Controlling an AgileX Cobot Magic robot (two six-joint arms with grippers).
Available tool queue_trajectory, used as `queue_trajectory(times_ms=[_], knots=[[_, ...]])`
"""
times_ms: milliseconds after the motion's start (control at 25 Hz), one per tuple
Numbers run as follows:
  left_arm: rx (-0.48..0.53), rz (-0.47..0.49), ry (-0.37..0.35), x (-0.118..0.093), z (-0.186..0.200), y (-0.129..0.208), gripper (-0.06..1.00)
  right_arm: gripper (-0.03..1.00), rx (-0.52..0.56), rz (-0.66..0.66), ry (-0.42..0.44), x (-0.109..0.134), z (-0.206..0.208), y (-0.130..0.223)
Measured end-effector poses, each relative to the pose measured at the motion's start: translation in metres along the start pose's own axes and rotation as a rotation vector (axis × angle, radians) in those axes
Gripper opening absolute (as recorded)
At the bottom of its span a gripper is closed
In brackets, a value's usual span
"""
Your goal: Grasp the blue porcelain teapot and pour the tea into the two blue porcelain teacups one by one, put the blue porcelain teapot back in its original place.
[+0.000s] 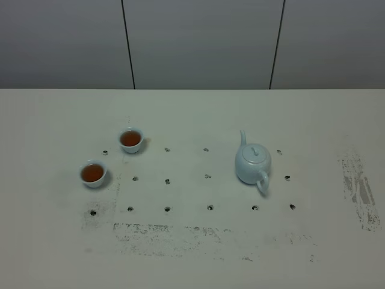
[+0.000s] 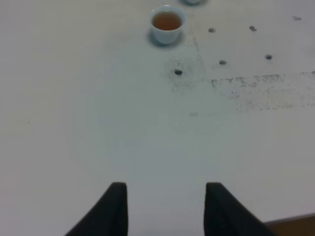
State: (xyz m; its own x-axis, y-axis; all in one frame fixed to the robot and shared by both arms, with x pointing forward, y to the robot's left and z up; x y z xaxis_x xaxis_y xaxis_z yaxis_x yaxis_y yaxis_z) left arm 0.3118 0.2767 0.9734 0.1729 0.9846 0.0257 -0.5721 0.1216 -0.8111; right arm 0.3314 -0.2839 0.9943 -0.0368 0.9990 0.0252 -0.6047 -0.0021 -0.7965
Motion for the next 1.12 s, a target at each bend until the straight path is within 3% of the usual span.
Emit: queue_trajectory(times_ms=[400,1120], knots=[[0.000,0.000,0.000,0.000,0.000,0.000,0.42,0.34,-0.149,0.018,0.020,0.000,0.019,-0.001],[0.000,0.000,0.000,0.000,0.000,0.000,0.42,0.34,-0.152,0.015,0.027,-0.001,0.020,-0.001]])
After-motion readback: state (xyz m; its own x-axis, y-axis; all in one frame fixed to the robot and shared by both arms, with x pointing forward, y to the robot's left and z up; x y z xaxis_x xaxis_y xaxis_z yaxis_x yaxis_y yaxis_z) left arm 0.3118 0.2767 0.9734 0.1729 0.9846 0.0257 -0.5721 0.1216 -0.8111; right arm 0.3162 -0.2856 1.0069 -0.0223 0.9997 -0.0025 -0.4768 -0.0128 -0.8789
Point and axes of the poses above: a point on each arm's last joint axis where the gripper is mounted, z pointing back along that axis away from the gripper, x along the wrist's bending axis when the last joint is at zero, y = z × x, the point moved 10 cm from there along -z, pointing out along that axis toward the gripper, and after that the axes turned 1 degree about z, right-handed, at the moved point
